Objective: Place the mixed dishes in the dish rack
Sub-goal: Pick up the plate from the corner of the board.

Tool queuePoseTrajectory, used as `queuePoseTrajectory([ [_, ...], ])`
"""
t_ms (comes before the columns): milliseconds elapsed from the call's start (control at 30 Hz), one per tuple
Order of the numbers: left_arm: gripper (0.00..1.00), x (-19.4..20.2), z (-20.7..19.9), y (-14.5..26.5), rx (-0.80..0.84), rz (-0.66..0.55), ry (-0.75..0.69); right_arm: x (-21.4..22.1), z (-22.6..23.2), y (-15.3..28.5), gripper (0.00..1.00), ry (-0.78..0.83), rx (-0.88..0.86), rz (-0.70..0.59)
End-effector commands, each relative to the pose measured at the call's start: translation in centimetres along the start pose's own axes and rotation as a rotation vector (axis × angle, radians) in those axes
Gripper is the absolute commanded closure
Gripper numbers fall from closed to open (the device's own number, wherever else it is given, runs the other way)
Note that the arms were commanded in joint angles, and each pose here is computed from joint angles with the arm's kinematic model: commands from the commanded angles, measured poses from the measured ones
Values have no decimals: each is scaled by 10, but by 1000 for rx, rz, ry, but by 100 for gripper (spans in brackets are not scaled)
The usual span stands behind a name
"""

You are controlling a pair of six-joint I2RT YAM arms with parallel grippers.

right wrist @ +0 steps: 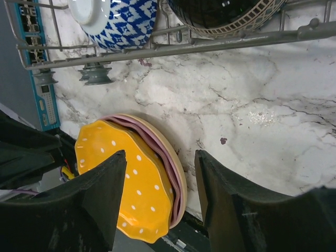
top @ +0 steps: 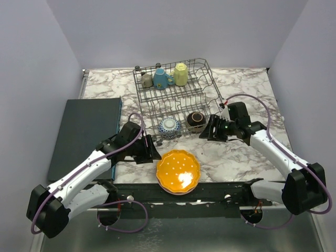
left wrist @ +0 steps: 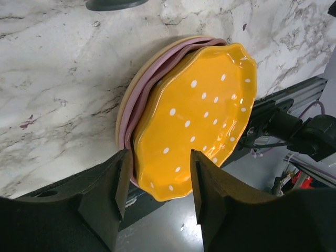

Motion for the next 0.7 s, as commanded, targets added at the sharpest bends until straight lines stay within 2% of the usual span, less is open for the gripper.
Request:
queuePoseTrajectory([
  [0, 47, 1, -11, -7, 36, -6, 20, 6, -1, -3, 40, -1, -7, -7],
  [300, 51, 10, -11, -16, 0, 17, 3, 17, -11, -8, 41, -13, 4, 5],
  [667, 52, 9, -3, -8, -75, -37, 12, 23, -16, -8, 41, -13, 8, 7],
])
Point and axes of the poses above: each gripper's point midway between its finger pads, its own y axis back along the fingers, its own z axis along the line the jaws close on, x = y × z, the point moved 1 cm from there along y, back along the fingers, and after that the axes turned 14 degrees about -y, right-handed, at the moved point
